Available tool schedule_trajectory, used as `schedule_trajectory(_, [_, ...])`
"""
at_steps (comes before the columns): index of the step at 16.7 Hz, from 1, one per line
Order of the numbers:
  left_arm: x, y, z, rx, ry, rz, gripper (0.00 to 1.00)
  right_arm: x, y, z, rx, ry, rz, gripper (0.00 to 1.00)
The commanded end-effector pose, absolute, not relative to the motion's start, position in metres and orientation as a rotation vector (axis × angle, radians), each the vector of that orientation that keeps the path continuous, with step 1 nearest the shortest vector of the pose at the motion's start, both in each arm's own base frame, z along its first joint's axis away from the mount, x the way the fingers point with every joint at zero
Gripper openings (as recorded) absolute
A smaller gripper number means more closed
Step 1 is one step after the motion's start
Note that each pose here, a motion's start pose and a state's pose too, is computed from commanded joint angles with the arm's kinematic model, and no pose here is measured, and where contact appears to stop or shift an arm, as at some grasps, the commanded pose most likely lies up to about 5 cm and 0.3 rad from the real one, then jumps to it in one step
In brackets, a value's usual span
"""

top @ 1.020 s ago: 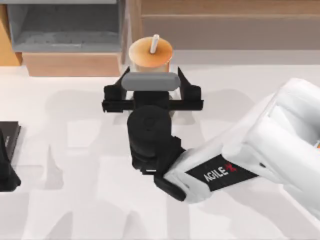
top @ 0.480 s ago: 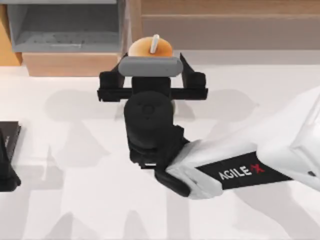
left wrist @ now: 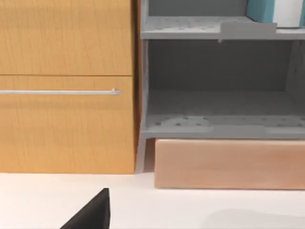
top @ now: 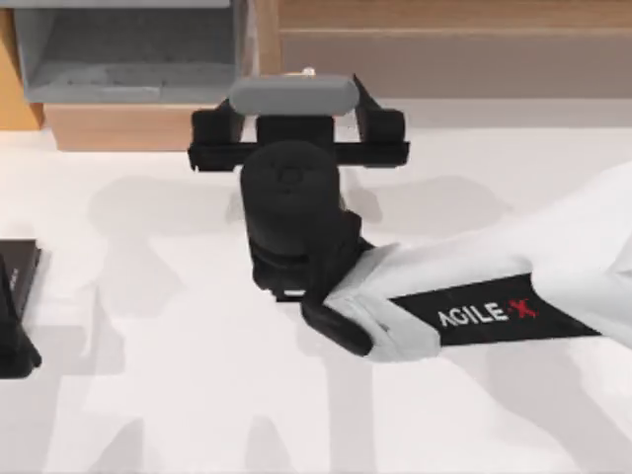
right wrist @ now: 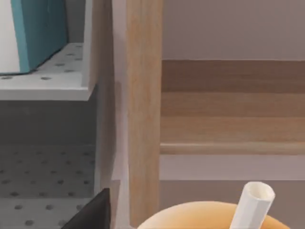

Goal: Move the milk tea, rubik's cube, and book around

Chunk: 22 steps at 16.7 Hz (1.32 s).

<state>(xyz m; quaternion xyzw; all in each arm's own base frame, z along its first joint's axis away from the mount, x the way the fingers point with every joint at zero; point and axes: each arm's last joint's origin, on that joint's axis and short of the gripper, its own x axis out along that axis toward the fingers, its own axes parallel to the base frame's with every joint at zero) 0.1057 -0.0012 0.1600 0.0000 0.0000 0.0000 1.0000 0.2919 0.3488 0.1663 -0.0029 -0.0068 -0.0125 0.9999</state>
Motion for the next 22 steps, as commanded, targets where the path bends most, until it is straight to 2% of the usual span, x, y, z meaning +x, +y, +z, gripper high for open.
schedule_trajectory(5, [0.106, -0.001, 0.16, 0.0, 0.0, 0.0, 1.0, 0.341, 0.326, 0.229, -0.073, 0.04, -0.021, 1.0])
schedule_trajectory(8, [0.106, -0.001, 0.16, 0.0, 0.0, 0.0, 1.0, 0.373, 0.289, 0.257, -0.189, 0.168, -0.016, 1.0])
schedule_trajectory(12, [0.106, -0.001, 0.16, 0.0, 0.0, 0.0, 1.0, 0.403, 0.218, 0.26, -0.382, 0.512, 0.003, 1.0])
schedule_trajectory(15, [0.106, -0.001, 0.16, 0.0, 0.0, 0.0, 1.0, 0.413, 0.157, 0.251, -0.444, 0.807, 0.034, 1.0])
schedule_trajectory(19, [0.106, -0.001, 0.16, 0.0, 0.0, 0.0, 1.0, 0.41, 0.083, 0.228, -0.402, 1.19, 0.098, 1.0])
schedule_trajectory(22, [0.106, -0.001, 0.16, 0.0, 0.0, 0.0, 1.0, 0.399, 0.041, 0.214, -0.308, 1.408, 0.147, 1.0])
